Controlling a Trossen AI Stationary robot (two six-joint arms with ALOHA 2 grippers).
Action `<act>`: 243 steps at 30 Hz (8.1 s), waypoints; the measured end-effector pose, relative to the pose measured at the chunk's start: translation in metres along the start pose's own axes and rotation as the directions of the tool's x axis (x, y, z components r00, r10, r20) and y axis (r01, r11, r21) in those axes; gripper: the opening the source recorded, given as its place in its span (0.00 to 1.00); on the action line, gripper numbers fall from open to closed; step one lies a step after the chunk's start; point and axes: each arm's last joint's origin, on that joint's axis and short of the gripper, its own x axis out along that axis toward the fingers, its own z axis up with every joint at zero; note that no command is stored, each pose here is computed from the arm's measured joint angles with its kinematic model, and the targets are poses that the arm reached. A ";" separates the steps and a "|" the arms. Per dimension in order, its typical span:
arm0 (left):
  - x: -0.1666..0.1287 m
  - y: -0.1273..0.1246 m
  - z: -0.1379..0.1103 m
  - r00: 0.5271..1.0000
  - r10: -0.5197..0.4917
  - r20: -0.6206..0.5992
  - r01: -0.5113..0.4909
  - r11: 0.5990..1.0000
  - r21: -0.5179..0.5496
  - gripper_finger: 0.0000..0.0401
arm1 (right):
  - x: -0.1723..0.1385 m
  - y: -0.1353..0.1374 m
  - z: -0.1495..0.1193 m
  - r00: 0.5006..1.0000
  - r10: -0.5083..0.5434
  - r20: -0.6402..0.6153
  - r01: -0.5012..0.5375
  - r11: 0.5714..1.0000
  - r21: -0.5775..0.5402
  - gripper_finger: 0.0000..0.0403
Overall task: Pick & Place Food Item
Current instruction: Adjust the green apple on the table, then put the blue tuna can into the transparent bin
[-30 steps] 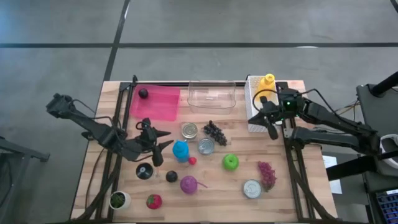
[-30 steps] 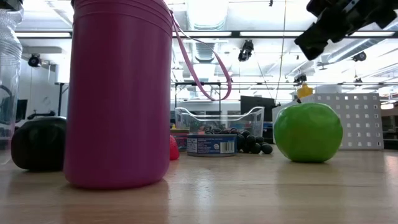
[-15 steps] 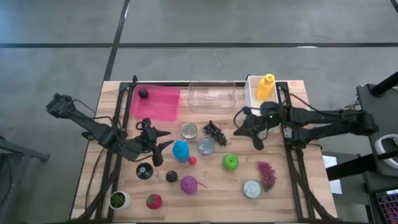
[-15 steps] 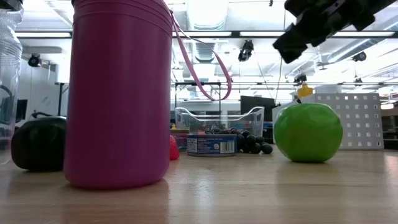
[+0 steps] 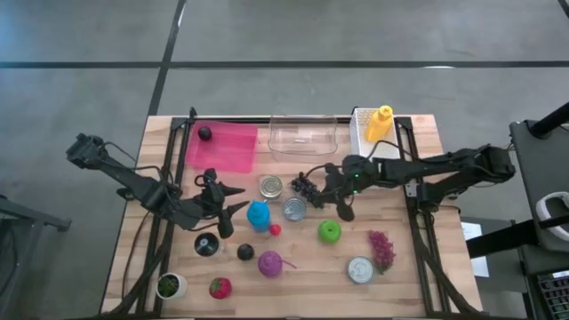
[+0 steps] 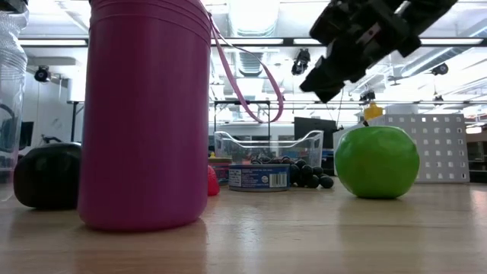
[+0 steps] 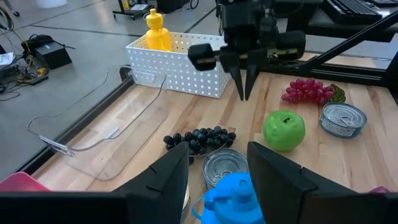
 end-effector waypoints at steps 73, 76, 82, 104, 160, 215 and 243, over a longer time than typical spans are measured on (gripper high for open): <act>0.001 0.001 -0.006 1.000 0.003 -0.018 -0.003 1.000 0.021 0.42 | 0.057 0.044 0.015 0.940 -0.002 -0.340 -0.075 0.974 -0.213 0.05; 0.001 0.001 -0.005 1.000 0.002 -0.014 -0.001 1.000 0.016 0.42 | 0.066 0.042 0.014 0.949 -0.006 -0.316 -0.070 0.971 -0.230 0.05; 0.001 0.001 -0.005 1.000 0.002 -0.013 -0.001 1.000 0.015 0.42 | 0.082 0.035 0.003 0.937 -0.024 -0.348 -0.059 0.972 -0.226 0.05; 0.001 0.001 -0.005 1.000 0.002 -0.013 -0.002 1.000 0.014 0.42 | 0.090 0.017 -0.003 0.930 -0.066 -0.362 -0.080 0.924 -0.375 0.05; 0.001 0.001 -0.005 1.000 0.001 -0.012 -0.001 1.000 0.014 0.42 | 0.100 0.008 -0.018 0.896 -0.088 -0.436 -0.106 0.910 -0.401 0.06; 0.001 0.001 -0.005 1.000 0.003 -0.015 -0.002 1.000 0.016 0.42 | 0.071 0.015 -0.003 0.892 -0.099 -0.441 -0.076 0.929 -0.362 0.05; 0.001 0.001 -0.005 1.000 0.002 -0.014 -0.002 0.999 0.040 0.42 | -0.019 0.096 0.023 0.882 -0.398 -0.252 0.441 0.886 0.145 0.05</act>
